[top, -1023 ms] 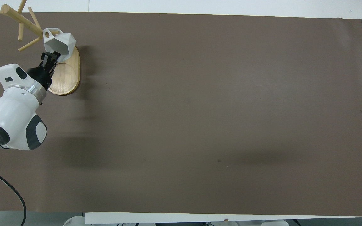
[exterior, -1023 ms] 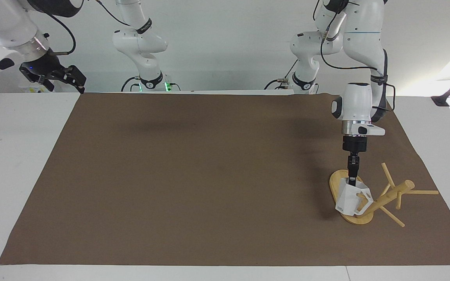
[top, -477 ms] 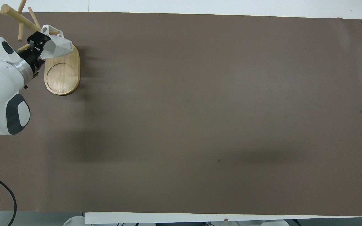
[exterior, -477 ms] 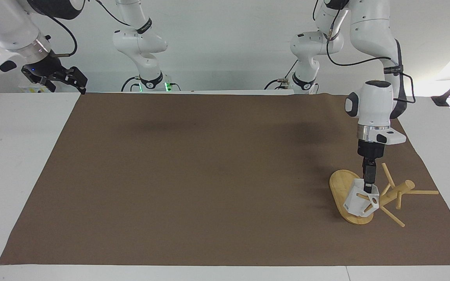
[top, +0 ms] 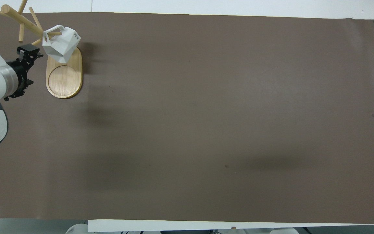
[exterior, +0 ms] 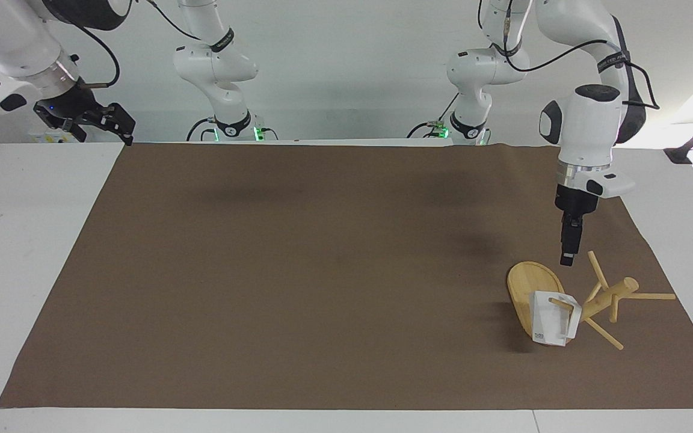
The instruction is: Hang cup on rack
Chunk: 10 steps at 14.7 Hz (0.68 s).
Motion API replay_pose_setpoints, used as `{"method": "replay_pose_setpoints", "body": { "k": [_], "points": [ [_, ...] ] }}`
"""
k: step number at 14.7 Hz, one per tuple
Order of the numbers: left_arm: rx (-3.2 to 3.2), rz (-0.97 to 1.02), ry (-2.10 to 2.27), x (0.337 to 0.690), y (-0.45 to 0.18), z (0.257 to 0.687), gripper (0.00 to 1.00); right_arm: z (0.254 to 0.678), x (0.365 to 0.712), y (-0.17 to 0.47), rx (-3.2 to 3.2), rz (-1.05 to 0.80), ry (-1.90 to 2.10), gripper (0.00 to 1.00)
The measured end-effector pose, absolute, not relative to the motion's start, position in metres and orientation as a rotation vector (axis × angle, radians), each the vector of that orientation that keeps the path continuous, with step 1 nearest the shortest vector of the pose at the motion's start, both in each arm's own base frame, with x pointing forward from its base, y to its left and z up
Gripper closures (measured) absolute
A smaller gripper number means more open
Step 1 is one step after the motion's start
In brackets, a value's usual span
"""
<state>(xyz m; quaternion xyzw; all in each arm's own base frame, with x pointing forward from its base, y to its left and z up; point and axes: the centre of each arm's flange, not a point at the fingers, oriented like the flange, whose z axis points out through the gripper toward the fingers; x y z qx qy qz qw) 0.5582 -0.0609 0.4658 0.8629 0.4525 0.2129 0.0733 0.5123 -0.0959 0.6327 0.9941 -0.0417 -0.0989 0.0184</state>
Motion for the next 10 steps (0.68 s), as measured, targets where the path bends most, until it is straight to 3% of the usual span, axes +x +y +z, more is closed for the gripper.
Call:
{"method": "replay_pose_setpoints", "body": {
  "k": [5, 10],
  "points": [
    [2.829, 0.434, 1.199, 0.548, -0.073, 0.519, 0.0, 0.633, 0.512, -0.096, 3.087, -0.307, -0.13, 0.0],
    [3.081, 0.187, 0.736, 0.536, -0.07, 0.575, 0.0, 0.633, 0.512, -0.096, 3.087, -0.307, -0.13, 0.0]
  ]
}}
